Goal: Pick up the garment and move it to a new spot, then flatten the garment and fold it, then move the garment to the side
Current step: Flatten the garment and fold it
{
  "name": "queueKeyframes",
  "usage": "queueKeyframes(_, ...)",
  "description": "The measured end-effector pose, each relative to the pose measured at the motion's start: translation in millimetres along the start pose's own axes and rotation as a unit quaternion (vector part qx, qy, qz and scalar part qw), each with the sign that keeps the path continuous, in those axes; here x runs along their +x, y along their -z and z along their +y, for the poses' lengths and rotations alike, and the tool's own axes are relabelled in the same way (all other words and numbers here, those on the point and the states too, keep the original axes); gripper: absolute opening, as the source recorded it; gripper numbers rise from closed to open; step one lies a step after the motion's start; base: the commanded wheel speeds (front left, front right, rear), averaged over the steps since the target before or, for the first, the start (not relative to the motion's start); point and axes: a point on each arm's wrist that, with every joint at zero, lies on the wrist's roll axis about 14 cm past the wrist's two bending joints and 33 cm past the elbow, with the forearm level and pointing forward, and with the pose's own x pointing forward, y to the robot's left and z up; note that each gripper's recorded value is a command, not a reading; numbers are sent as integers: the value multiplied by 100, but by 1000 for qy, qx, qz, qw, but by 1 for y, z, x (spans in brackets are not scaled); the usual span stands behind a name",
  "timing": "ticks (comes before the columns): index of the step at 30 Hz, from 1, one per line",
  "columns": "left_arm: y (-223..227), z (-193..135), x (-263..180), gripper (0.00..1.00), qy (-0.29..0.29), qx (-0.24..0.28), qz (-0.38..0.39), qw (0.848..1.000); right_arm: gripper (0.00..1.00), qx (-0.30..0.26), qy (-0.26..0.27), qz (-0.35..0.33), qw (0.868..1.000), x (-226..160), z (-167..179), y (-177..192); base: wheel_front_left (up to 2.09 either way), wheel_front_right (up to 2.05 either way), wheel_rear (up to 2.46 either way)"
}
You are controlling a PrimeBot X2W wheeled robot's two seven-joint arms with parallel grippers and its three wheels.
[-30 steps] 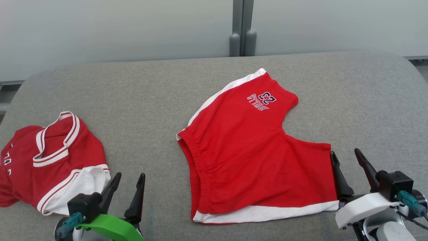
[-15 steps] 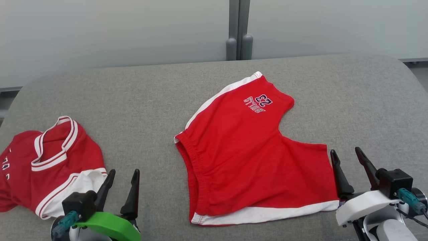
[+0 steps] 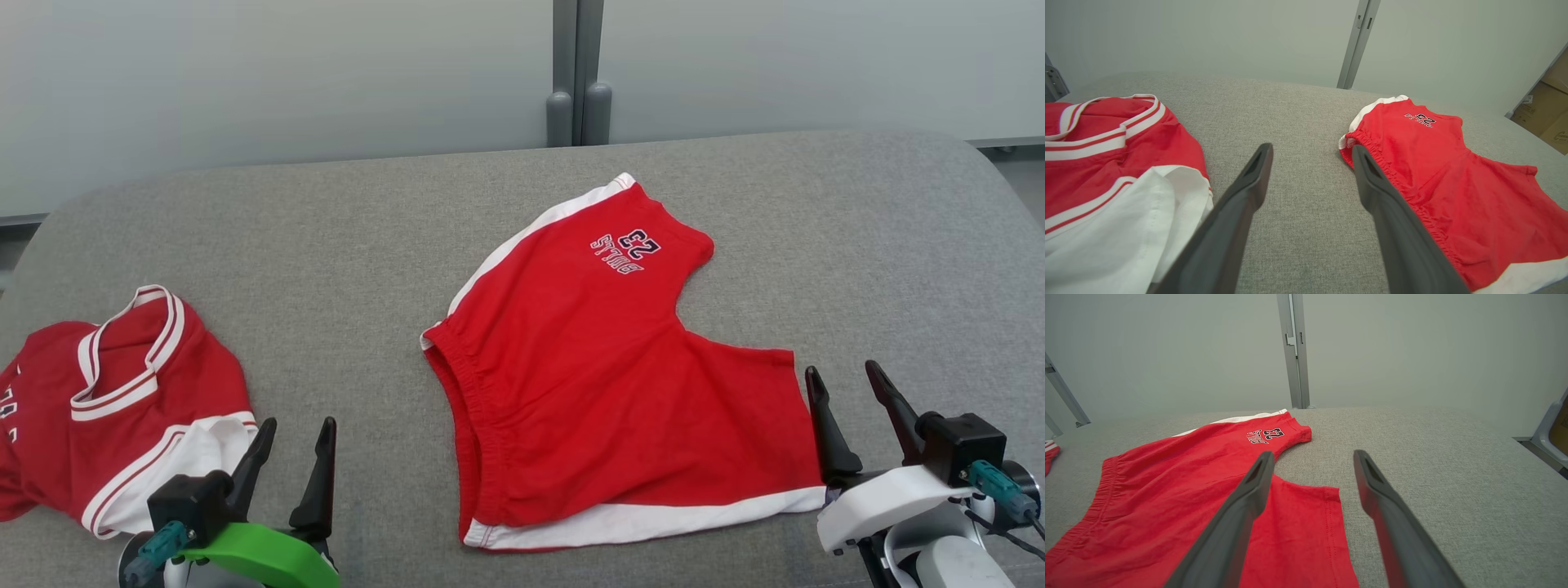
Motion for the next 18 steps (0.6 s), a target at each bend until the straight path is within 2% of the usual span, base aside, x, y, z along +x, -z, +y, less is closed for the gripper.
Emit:
queueKeyframes(12,3,-5,1,100,9,-4,2,1000,100,2,2,8,1000,0,-2,5,0,0,0)
queueKeyframes(16,16,-20,-2,100,33,-21,20,999,100,2,3,31,1000,-4,-4,19,0,0,0)
queueKeyframes(18,30,-38,-7,100,63,-36,40,997,100,3,5,50,999,-10,-6,31,0,0,0)
